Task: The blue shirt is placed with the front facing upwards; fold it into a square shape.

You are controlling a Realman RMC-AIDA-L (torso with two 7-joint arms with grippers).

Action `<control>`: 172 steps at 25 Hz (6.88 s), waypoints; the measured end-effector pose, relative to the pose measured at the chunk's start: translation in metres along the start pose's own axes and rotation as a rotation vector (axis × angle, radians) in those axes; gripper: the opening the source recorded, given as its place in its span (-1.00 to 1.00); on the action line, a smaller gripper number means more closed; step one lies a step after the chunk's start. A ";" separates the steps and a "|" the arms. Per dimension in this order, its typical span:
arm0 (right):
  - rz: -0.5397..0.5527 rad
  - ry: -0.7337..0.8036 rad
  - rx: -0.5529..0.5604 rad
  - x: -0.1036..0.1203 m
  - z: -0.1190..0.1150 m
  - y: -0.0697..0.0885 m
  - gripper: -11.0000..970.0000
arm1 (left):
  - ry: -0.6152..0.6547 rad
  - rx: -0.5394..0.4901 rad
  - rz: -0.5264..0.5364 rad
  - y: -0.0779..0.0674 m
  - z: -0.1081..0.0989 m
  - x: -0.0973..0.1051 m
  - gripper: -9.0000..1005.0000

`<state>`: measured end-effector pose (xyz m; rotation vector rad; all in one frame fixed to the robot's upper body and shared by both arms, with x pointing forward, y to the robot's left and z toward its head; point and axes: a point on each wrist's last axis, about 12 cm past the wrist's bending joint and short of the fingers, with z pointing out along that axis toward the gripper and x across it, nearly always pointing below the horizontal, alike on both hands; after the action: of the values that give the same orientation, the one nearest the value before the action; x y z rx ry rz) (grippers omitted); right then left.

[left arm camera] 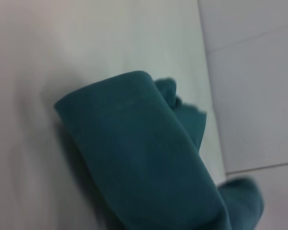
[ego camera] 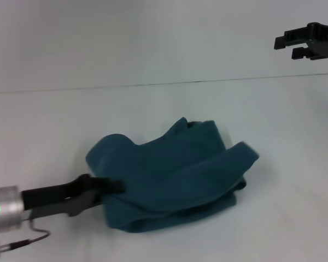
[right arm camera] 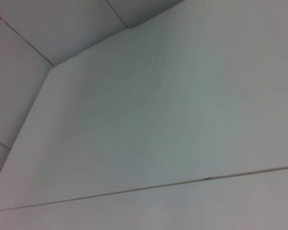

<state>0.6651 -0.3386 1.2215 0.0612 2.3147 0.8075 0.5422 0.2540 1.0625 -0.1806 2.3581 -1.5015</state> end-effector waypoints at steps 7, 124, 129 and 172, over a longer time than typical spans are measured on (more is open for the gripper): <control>-0.008 0.004 -0.010 0.001 0.002 0.002 0.28 | -0.108 -0.080 -0.023 0.022 -0.055 -0.006 -0.60; -0.179 0.314 0.023 0.116 0.157 0.085 -0.71 | -0.404 0.082 -0.084 0.038 -0.114 0.015 0.86; -0.148 0.281 -0.001 0.112 0.155 0.085 -0.75 | -0.407 0.083 -0.084 0.038 -0.115 0.016 0.87; -0.155 0.251 0.043 0.115 0.158 0.076 -0.14 | -0.420 0.074 -0.095 0.041 -0.116 0.018 0.86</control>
<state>0.6608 -0.1634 1.1055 -0.2094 2.5342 0.7212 0.4883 0.3662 1.0671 -0.5396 1.9814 -1.4243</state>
